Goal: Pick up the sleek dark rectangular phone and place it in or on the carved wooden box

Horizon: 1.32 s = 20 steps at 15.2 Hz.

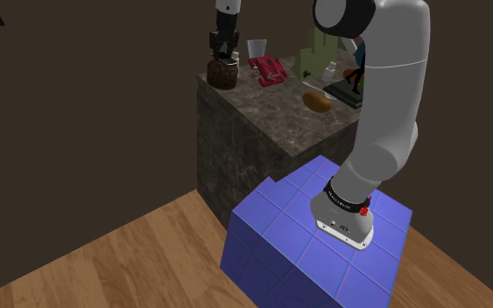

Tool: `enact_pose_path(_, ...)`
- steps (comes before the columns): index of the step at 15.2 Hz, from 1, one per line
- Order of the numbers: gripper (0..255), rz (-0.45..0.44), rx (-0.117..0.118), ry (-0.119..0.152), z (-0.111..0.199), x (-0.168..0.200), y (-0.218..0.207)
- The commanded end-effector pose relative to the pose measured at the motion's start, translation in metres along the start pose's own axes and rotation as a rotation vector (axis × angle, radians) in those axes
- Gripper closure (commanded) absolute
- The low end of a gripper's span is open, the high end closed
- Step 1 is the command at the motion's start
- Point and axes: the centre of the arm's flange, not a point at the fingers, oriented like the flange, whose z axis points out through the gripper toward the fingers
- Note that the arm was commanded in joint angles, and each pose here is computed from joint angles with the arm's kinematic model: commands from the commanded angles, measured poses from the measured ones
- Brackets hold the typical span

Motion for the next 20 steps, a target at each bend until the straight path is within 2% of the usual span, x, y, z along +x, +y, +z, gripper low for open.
enact_pose_path(1, 255, 0.0, 0.0, 0.0, 0.0, 0.0, 0.0)
enact_pose_path(3, 255, 0.0, 0.0, 0.0, 0.0, 0.0, 0.0)
enact_pose_path(4, 0, 0.0, 0.0, 0.0, 0.0, 0.0, 0.0)
enact_pose_path(9, 0, 0.0, 0.0, 0.0, 0.0, 0.0, 0.0)
enact_pose_path(13, 0, 0.0, 0.0, 0.0, -0.05, 0.0, 0.0)
enact_pose_path(20, 0, 0.0, 0.0, 0.0, -0.05, 0.0, 0.0)
